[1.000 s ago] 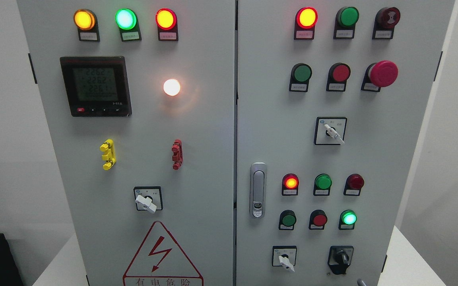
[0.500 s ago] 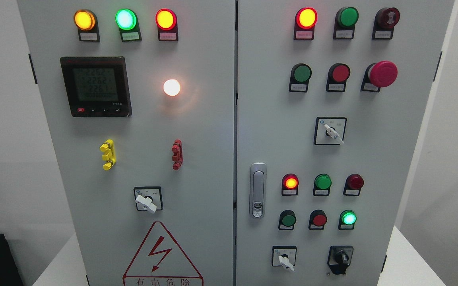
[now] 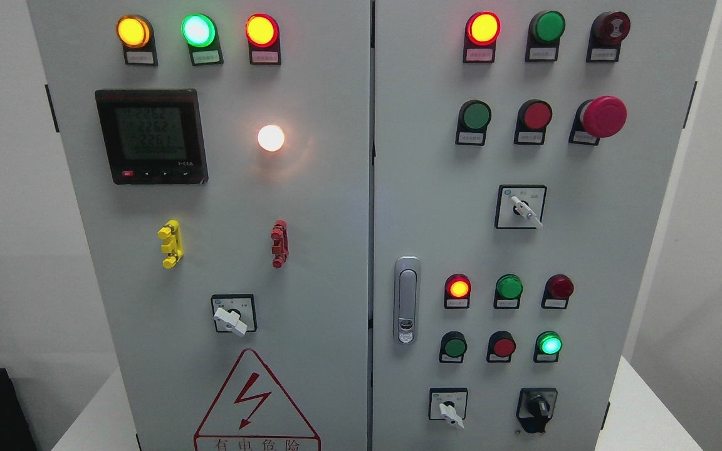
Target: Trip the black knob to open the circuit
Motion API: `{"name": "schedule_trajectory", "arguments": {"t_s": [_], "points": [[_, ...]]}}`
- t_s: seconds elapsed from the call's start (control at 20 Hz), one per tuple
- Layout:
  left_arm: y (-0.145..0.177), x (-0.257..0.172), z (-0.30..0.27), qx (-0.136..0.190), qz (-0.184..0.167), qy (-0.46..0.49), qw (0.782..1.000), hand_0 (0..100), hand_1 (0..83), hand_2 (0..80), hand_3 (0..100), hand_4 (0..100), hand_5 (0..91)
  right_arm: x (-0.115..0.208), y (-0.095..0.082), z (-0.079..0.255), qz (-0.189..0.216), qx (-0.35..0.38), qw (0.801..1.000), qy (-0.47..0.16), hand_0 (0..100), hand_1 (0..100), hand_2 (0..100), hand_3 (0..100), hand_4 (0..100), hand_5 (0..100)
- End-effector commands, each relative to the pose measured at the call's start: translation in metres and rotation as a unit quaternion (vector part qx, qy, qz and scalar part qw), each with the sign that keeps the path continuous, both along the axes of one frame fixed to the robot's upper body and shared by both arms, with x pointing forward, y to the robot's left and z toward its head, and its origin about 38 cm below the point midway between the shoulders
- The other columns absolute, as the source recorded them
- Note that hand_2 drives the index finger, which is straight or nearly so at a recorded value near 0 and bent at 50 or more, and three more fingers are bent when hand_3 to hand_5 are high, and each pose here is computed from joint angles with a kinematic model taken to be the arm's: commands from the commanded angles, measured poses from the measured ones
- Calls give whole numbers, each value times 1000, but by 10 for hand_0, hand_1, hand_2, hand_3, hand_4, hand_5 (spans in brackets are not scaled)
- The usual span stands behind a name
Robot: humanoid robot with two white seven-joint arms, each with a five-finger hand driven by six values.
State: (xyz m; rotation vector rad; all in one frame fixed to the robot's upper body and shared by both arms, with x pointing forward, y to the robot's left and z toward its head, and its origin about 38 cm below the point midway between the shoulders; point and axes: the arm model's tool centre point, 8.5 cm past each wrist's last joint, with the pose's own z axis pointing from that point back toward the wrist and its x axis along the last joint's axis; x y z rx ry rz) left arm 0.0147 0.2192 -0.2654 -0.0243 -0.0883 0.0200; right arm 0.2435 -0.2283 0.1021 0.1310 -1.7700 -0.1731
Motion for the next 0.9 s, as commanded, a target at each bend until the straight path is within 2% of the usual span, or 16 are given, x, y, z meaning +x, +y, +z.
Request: {"name": "schedule_trajectory", "arguments": {"t_s": [0.0,0.3,0.85], "points": [[0,0,0,0,2,1,1000,120,389,0,0,0,0,-2,-1,11,6,-4,1000,-26,81,0,0,174,82,0],[0,1,0,0,2,0,1000,120,389,0,0,0,0,-5,-1,9,5,-4,1000,-21,67,0,0,102,0,0],[0,1,0,0,2,0,1000,120,389,0,0,0,0,-8,-1,5,8,-2,1000,-15,55,0,0,21,0,0]]}}
